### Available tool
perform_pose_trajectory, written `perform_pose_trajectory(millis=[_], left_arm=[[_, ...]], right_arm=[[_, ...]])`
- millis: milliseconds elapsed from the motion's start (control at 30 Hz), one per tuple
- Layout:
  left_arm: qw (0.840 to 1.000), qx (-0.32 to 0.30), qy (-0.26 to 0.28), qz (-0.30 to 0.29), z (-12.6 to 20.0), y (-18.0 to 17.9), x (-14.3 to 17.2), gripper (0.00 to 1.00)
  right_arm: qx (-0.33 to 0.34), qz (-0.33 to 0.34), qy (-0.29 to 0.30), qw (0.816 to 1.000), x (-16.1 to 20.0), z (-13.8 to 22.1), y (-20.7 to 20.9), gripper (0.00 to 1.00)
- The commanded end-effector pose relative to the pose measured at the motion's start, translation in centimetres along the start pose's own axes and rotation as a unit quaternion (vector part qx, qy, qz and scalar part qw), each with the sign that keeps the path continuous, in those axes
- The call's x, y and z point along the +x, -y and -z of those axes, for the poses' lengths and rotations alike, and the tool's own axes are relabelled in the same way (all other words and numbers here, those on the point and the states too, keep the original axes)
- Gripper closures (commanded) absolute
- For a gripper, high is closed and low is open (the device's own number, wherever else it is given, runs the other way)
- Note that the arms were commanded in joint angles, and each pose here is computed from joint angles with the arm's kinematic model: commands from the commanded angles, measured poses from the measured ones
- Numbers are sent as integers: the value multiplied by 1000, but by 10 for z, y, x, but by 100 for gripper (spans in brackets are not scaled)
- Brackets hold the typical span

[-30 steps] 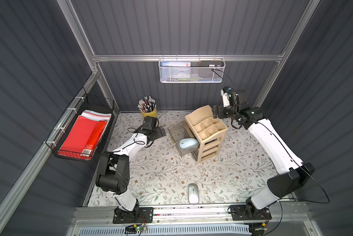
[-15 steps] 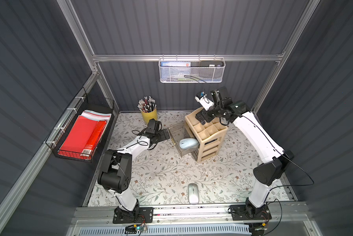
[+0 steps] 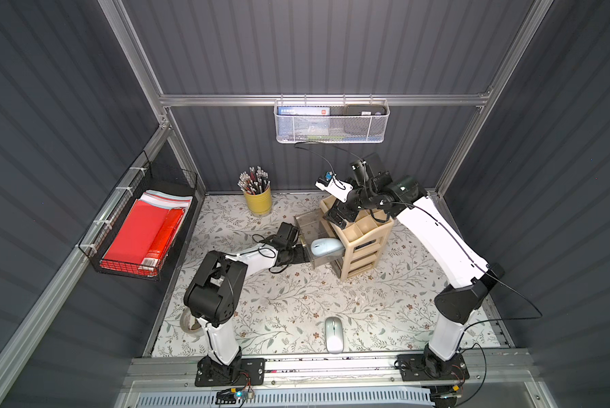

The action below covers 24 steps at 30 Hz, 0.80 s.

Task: Take the mice out of the drawer
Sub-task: Adjust the storage box at the center of the board.

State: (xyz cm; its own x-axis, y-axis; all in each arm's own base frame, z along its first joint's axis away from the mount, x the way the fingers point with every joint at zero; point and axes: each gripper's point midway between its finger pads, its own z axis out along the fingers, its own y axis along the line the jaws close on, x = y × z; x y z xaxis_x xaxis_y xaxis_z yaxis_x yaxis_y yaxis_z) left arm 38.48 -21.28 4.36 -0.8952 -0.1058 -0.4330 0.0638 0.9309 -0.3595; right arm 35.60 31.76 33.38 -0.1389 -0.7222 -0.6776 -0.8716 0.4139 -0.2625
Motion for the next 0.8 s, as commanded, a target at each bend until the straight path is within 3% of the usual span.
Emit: perform_pose_trajectory(millis=[0, 367, 500, 767], left_arm=[[998, 53, 35, -9, 21, 32, -34, 1], [992, 113, 44, -24, 16, 66, -74, 1], [992, 113, 46, -25, 12, 60, -84, 1], [993, 96, 64, -33, 16, 43, -108, 1]], right_arm=[[-11, 35, -25, 999, 11, -8, -7, 1], [-12, 95, -88, 992, 43, -51, -19, 1], [6, 125, -117, 985, 62, -67, -22, 1], [-14, 155, -118, 981, 72, -77, -46, 1]])
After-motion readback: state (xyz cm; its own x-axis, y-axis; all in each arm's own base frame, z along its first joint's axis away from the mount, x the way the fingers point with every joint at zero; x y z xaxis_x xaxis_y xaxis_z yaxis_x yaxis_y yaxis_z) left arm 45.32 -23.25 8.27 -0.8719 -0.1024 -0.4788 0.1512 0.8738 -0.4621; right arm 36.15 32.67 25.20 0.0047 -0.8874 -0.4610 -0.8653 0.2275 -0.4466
